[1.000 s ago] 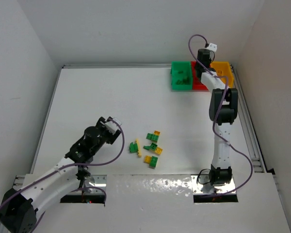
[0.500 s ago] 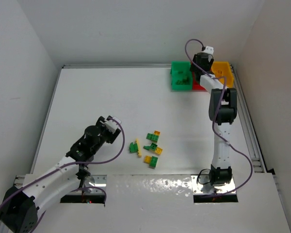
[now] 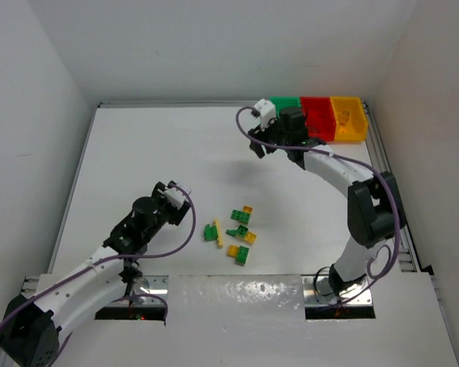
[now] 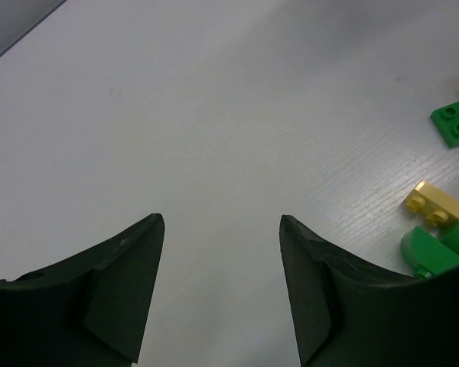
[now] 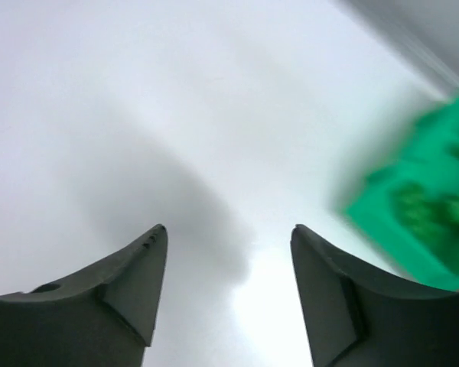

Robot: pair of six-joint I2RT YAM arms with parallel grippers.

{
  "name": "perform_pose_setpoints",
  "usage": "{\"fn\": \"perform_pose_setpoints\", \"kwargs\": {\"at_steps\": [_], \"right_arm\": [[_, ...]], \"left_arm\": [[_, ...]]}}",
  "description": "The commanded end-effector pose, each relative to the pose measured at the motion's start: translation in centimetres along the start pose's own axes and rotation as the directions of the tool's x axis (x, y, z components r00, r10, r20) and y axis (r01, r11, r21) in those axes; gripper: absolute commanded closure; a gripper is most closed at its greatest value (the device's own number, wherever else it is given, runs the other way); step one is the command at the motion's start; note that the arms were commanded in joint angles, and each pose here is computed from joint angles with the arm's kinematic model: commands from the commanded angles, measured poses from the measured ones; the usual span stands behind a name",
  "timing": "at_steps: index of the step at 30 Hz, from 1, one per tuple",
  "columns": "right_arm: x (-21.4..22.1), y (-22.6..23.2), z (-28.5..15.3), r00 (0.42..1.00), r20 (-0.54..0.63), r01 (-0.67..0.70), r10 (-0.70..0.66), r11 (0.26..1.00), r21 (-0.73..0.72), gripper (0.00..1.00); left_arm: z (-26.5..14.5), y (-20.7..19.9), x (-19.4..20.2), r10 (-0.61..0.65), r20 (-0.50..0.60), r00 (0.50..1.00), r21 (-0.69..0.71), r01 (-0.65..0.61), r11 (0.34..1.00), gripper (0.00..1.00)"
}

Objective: Sort the legos into containers by color

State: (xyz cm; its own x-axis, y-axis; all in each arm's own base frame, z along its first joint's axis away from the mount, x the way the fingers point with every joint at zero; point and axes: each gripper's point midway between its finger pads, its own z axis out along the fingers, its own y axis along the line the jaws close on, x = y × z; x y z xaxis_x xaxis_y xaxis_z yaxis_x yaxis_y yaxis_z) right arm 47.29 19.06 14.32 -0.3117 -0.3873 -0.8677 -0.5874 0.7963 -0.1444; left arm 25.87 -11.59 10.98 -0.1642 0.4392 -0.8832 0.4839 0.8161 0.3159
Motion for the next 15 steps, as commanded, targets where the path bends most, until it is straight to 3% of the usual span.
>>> {"fn": "perform_pose_setpoints", "kwargs": {"at_steps": [1, 4, 6, 9, 15], "right_arm": [[2.3, 7.9, -2.9, 0.994, -0.040, 0.078, -0.099, 0.928, -0.364, 0.37], [5.7, 12.7, -4.6, 0.960, -0.147, 0.152, -0.239, 0.884, -0.443, 0.40], [7.4, 15.7, -5.4, 0.950, -0.184, 0.139, -0.252, 0.869, -0.474, 0.40], [7.3, 18.0, -5.9, 0.971, -0.150, 0.095, -0.187, 0.873, -0.478, 0.39], [7.4, 22.1, -5.4, 0.959, -0.102, 0.178, -0.266, 0.841, -0.511, 0.37]], "left_arm": [[-0.2, 0.5, -3.3, -0.034, 0.084, 0.996, -0.010, 0.035, 0.999, 0.40], [-0.4, 0.4, -3.6, -0.040, 0.102, 0.994, -0.010, 0.041, 0.999, 0.40], [-0.6, 0.3, -3.6, -0.044, 0.111, 0.993, -0.008, 0.045, 0.999, 0.40], [-0.7, 0.2, -3.8, -0.042, 0.117, 0.992, -0.010, 0.044, 0.999, 0.40], [-0.8, 0.6, -4.0, -0.049, 0.136, 0.989, -0.039, 0.055, 0.998, 0.40]]}}
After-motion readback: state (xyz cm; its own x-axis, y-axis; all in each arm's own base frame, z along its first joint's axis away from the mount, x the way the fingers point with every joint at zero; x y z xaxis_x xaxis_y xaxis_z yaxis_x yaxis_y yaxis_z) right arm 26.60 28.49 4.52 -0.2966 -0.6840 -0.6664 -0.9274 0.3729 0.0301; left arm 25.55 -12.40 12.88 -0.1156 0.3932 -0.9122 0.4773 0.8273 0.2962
